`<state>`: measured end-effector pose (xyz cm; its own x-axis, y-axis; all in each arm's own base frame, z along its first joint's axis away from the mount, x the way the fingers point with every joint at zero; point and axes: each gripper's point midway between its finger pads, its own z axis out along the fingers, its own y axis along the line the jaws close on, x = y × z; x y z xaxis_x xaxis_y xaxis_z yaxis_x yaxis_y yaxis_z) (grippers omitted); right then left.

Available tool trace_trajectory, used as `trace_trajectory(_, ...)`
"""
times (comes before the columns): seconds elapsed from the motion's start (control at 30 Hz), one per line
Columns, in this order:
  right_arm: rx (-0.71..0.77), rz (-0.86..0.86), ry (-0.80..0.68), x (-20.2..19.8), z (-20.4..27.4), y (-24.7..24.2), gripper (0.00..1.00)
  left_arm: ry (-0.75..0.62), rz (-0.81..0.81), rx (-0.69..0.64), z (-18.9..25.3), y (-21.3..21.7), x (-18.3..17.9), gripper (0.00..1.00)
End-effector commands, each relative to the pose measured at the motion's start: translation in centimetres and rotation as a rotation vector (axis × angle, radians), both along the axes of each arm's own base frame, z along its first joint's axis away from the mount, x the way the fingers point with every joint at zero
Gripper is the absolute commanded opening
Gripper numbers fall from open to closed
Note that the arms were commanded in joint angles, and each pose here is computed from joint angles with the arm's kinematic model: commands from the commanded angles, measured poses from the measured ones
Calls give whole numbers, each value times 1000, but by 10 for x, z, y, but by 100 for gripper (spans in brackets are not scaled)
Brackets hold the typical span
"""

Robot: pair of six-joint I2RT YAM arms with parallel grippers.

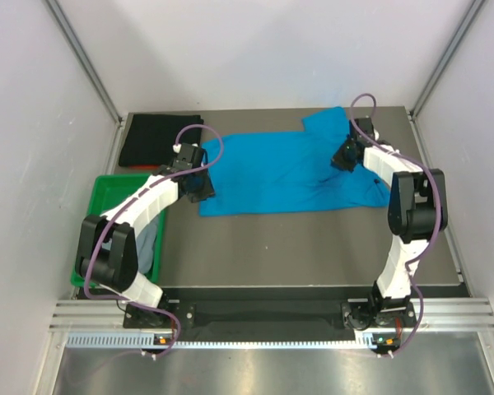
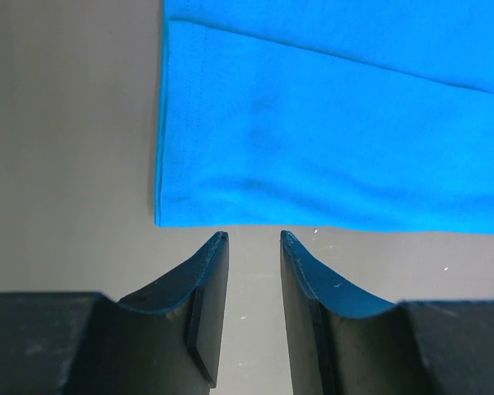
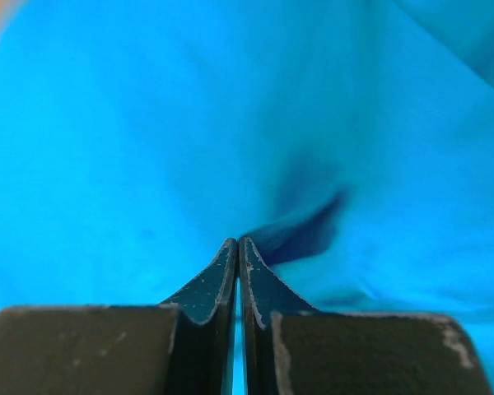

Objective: Fold and stack the t-shirts
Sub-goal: Fold the tshirt

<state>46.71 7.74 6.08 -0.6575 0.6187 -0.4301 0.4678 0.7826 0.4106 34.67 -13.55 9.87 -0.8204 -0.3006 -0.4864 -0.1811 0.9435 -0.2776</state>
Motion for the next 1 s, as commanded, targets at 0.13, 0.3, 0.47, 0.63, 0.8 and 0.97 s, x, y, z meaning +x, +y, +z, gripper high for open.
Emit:
trace_trajectory(0.13,-3,168,-242,57,47,36,0,-29,17,0,2,1,8,37)
trace_trajectory(0.3,31,243,-274,64,46,51,0,-17,16,3,-2,1,9,37)
trace_trajectory(0.47,29,340,-296,64,42,71,0,-9,17,4,-6,1,9,37)
trace_trajectory(0.63,-4,390,-281,70,36,79,1,-5,18,1,-7,0,9,37)
trace_trajectory(0.8,-53,398,-229,66,37,74,21,-6,16,4,-6,1,8,38)
trace_trajectory(0.97,-129,307,-209,60,93,46,45,-24,-12,-46,-3,-11,14,38)
